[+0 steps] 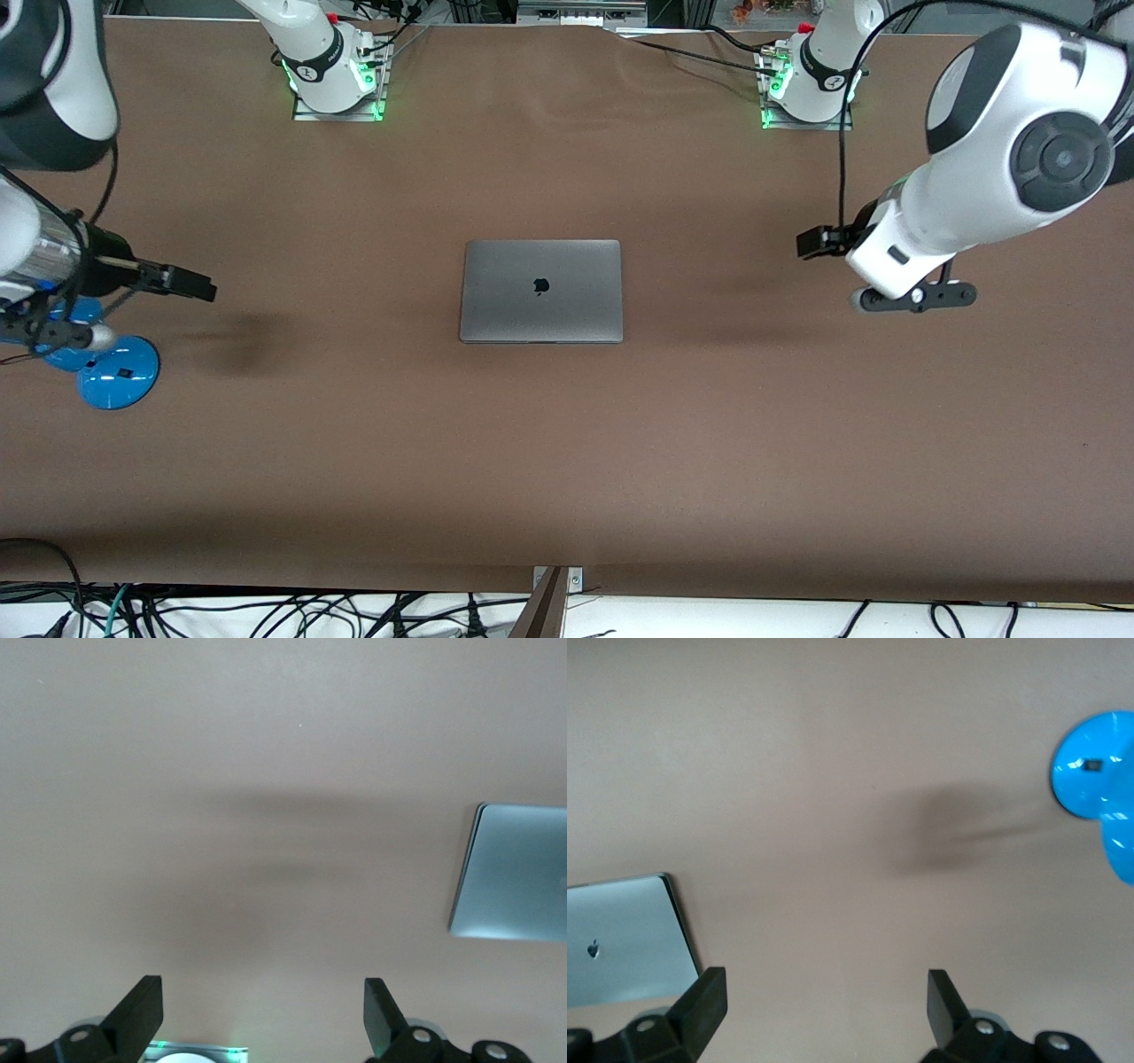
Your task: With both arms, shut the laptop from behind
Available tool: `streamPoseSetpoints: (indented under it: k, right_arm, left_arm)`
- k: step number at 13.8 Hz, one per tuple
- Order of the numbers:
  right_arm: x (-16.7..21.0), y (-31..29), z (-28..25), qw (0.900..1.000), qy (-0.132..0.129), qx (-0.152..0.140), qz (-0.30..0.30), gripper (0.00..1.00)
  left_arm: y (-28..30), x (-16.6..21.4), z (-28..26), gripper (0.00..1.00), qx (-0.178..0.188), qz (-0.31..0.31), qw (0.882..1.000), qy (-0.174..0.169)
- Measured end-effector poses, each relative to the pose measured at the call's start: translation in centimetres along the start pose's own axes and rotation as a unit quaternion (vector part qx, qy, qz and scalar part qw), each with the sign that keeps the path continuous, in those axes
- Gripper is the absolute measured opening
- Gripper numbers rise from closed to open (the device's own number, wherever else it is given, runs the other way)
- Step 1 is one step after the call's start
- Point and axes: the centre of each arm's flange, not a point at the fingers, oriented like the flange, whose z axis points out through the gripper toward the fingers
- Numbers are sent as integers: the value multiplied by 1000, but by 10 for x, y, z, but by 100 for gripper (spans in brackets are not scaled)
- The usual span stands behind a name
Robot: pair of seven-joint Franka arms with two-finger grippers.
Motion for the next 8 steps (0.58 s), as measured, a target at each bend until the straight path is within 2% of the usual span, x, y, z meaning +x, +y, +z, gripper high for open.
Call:
streamPoseSetpoints:
  k: [6,8]
  right_arm:
    - [-40,11,-21,1000,-20,-3,3,100]
    - [-50,10,-26,1000,-16,-3,1,100]
  left_arm:
    - [-92,-35,-29,100,8,48,998,32]
    - [-105,-40,-36,100,6,54,998,40]
